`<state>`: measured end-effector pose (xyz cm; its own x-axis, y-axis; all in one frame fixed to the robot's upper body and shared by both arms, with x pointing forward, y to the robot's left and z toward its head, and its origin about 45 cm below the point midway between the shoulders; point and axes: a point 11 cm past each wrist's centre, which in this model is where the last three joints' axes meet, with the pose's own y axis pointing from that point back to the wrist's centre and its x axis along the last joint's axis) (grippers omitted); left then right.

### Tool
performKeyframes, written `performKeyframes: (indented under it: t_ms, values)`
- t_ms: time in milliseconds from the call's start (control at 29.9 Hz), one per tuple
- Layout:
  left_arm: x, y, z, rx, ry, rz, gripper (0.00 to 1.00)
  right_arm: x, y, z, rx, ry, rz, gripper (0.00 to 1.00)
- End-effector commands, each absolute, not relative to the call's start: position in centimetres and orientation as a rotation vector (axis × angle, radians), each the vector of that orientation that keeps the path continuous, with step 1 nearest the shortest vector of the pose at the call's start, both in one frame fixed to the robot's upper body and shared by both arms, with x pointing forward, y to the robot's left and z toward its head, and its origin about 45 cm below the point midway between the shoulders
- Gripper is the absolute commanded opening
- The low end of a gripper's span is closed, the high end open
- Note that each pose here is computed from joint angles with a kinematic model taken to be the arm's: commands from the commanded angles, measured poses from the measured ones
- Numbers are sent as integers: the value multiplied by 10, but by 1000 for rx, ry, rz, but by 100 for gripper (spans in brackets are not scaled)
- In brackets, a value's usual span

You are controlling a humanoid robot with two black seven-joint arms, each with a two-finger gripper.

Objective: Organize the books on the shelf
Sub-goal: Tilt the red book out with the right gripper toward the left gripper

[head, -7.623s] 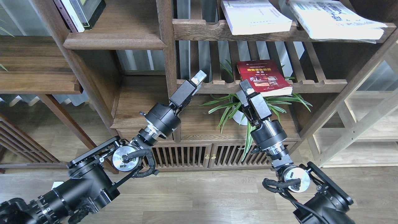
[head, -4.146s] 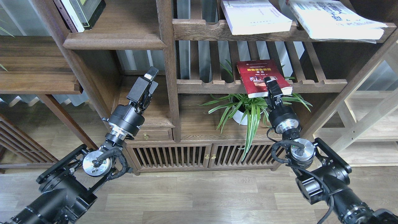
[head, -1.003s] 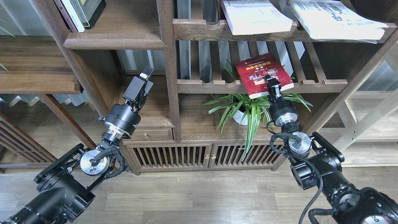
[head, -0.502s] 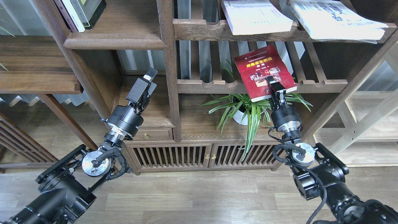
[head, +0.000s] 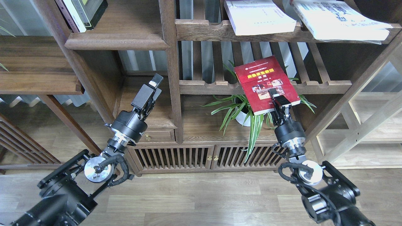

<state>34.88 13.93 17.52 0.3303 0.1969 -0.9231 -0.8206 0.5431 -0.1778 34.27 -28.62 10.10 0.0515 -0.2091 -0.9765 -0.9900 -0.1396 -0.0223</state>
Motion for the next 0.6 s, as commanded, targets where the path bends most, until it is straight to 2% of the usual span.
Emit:
performKeyframes:
  t_ms: [0, 234, 568]
  values:
    - [342, 134, 170, -723, 1032, 743, 99, 331, -283, 99, -1490, 1253, 1191, 5]
    - [333, 109, 172, -723, 1061, 688, 99, 331, -255, 120, -1527, 1132, 1203, 4]
    - [324, 92, 159, -711, 1106, 685, 99, 313, -229, 122, -1547, 1055, 1262, 5]
